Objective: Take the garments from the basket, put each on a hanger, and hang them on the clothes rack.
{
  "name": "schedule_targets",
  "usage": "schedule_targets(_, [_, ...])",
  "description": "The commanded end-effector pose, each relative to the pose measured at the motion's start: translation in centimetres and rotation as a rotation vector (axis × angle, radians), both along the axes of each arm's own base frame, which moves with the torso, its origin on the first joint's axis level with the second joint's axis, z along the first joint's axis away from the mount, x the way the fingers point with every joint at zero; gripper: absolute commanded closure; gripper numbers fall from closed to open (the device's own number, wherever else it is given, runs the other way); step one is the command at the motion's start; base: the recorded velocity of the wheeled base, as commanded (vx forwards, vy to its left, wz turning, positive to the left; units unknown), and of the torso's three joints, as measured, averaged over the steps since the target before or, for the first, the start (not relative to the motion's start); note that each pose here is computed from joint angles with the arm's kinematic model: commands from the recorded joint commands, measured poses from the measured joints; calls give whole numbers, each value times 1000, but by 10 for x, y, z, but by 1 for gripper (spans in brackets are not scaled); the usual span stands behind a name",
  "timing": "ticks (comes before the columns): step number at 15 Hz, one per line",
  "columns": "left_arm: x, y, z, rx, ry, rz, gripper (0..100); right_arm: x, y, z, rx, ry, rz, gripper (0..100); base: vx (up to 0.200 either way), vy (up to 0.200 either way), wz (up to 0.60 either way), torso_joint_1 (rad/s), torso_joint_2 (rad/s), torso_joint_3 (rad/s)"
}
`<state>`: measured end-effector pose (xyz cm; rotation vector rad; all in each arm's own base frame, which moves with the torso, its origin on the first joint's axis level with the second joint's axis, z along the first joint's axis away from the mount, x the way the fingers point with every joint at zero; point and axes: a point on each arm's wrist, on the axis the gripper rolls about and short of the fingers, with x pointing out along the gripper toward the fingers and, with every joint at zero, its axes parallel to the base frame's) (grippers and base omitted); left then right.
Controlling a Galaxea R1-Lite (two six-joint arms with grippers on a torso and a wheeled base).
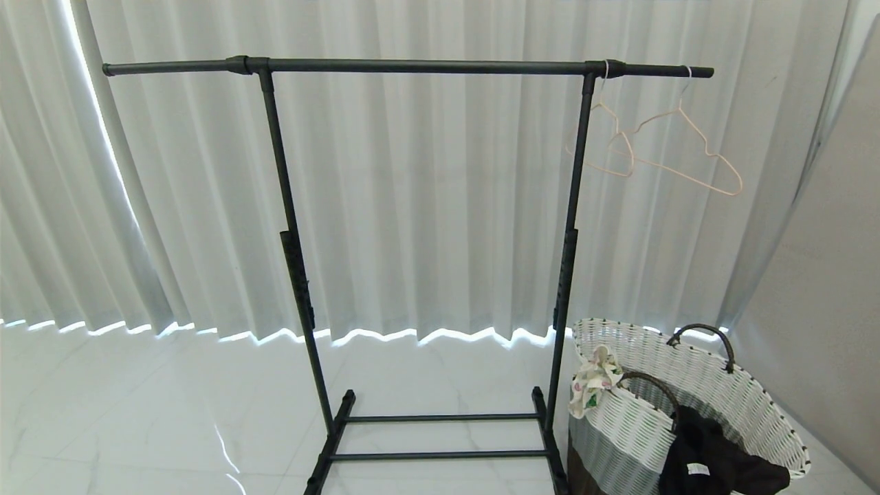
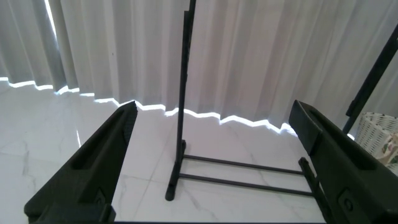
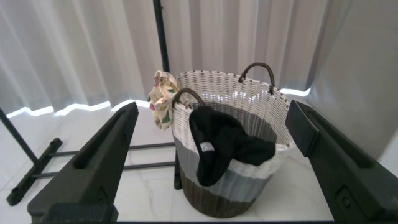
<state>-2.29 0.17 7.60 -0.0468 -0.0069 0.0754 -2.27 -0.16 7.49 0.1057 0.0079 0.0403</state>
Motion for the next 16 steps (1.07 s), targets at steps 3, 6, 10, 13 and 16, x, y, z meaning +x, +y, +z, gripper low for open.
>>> schedule_targets(3, [0,0,0,-1,-1,1,0,0,0,0,0,0,1,0,133,0,0,0,2,2])
schedule_targets(6, [0,0,0,-2,-1,1,0,0,0,0,3,1,1,0,0,0,0,0,0,0])
schedule_targets(10, [0,0,0,-6,-1,1,0,0,0,0,0,0,1,0,0,0,0,0,0,0])
schedule_targets(13, [0,0,0,-9,-2,4,0,0,0,0,0,0,1,0,0,0,0,0,0,0])
schedule_targets(16, [0,0,0,-4,-1,3,0,0,0,0,1,0,1,0,0,0,0,0,0,0])
